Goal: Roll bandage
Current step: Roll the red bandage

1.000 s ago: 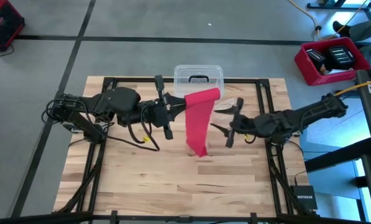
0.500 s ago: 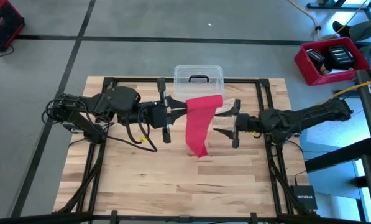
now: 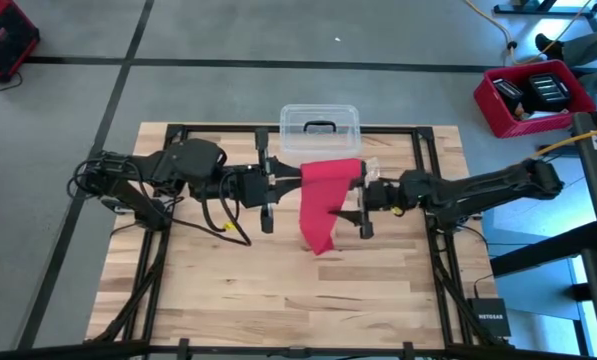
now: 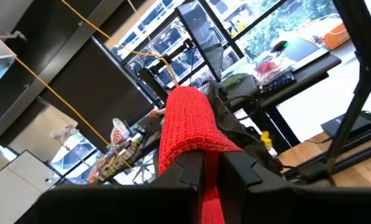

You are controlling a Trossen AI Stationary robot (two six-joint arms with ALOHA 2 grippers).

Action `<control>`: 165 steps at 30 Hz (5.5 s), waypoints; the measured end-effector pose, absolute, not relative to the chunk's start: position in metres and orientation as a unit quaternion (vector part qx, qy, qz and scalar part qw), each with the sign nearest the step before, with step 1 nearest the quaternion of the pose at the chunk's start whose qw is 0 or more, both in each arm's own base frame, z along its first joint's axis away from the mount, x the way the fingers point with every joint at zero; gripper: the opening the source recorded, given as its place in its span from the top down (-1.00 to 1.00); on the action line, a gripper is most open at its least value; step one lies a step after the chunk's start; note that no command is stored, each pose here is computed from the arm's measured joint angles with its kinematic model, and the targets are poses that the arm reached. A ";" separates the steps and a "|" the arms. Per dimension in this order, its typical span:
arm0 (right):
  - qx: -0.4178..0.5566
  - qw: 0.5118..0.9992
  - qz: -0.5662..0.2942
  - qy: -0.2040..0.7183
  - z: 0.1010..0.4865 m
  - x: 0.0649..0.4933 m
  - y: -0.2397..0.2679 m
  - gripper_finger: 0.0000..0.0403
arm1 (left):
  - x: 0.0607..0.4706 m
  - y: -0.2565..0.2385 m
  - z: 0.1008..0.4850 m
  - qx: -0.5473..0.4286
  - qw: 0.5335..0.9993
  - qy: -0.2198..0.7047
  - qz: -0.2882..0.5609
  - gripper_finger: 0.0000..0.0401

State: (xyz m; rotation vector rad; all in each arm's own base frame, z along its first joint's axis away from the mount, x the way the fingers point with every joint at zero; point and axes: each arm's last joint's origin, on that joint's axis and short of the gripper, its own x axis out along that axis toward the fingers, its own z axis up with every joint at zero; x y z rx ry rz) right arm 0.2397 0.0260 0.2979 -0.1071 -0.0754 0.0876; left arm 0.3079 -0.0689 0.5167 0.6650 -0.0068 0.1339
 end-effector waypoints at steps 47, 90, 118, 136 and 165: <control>-0.105 0.974 0.198 -0.016 0.337 0.218 0.148 0.97 | 0.316 -0.022 0.492 0.404 0.878 0.152 0.204 0.91; -0.095 0.981 -0.146 -0.082 0.498 0.160 0.084 0.95 | 0.328 -0.152 0.329 0.506 0.811 0.284 -0.067 0.91; 0.014 0.984 0.017 0.176 0.337 0.250 -0.031 0.95 | 0.329 -0.195 0.431 0.622 0.778 0.033 -0.081 0.91; 0.098 0.969 0.181 0.137 0.298 0.290 -0.008 0.89 | 0.325 -0.139 0.499 0.658 0.742 0.079 0.105 0.91; 0.297 0.942 0.123 0.092 0.429 0.239 -0.009 -0.25 | 0.315 -0.141 0.455 0.567 0.796 0.212 -0.010 0.91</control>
